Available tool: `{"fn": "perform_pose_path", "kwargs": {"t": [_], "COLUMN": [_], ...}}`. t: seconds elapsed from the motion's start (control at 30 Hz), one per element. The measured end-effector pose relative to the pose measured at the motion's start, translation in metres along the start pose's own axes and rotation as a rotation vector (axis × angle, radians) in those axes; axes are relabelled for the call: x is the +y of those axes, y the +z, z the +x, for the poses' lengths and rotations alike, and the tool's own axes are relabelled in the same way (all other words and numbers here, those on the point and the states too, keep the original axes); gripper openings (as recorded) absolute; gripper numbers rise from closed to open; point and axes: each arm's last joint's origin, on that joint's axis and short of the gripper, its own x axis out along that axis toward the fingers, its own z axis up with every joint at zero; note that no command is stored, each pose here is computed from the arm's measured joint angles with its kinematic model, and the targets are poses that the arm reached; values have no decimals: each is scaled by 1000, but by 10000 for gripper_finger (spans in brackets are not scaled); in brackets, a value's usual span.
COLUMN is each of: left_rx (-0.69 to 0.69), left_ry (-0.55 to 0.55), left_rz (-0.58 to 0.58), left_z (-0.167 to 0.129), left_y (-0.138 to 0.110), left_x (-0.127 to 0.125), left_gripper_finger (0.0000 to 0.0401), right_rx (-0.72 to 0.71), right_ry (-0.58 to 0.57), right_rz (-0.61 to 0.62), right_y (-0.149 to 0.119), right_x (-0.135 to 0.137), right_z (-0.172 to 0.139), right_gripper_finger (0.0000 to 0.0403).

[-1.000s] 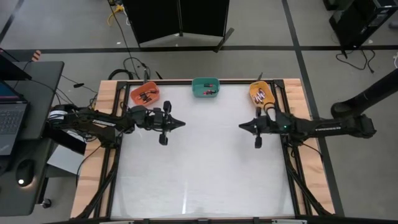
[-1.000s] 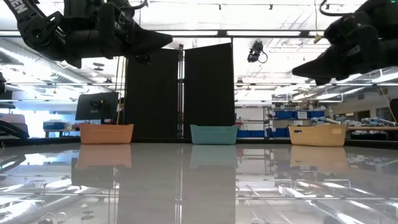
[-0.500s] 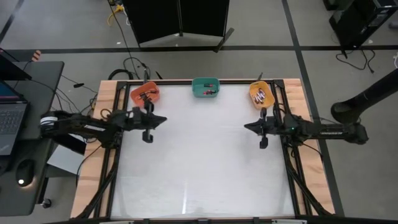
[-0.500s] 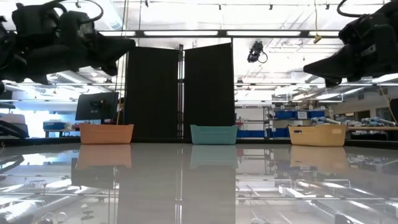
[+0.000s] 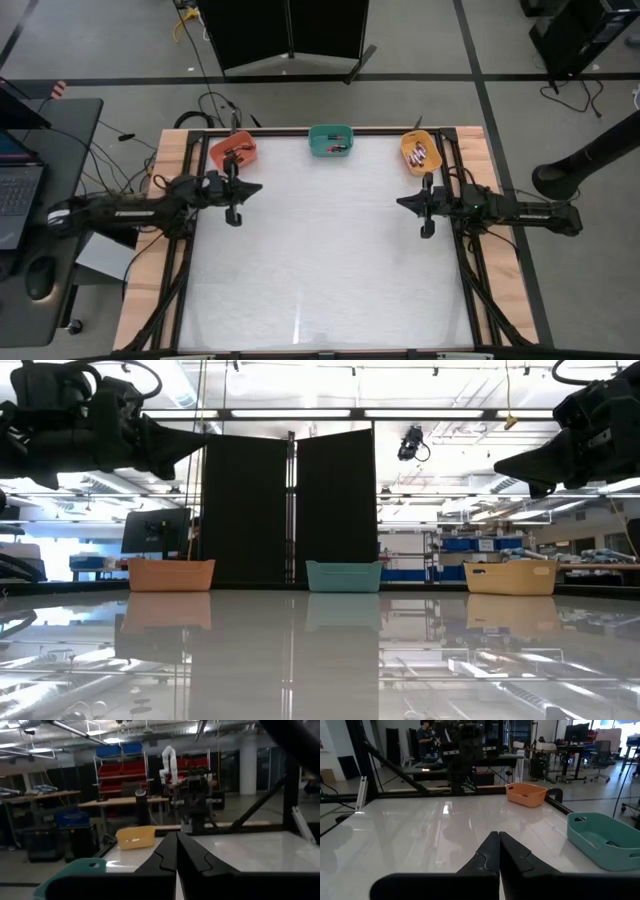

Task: Sort batteries
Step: Return to Home Position

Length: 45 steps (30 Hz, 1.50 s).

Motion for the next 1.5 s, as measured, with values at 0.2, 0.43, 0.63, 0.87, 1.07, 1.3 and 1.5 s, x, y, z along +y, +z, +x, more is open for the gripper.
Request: {"fn": "perform_pose_path", "kwargs": {"t": [0.2,0.43,0.63,0.87,1.07,1.3,1.5], "left_rx": [28,2,90,86,88,94,124], "left_ry": [37,46,31,9,32,52,51], "left_rz": [43,52,20,-12,-20,-34,-40], "left_z": [-15,-39,-43,-45,-45,-45,-45], "left_y": [6,14,6,5,5,5,2], "left_x": [-1,-6,-8,-9,-9,-8,-8], "left_gripper_finger": [9,9,10,10,10,10,10], "right_rx": [1,1,-3,-7,-3,-8,-9], "right_ry": [0,0,0,-19,-58,-121,-149], "right_rz": [0,3,3,-11,1,1,2], "right_y": [0,0,0,1,1,1,1], "right_x": [0,0,0,-1,-5,-9,-12], "right_z": [0,0,0,0,0,0,0], "right_gripper_finger": [7,7,7,7,8,11,15]}}
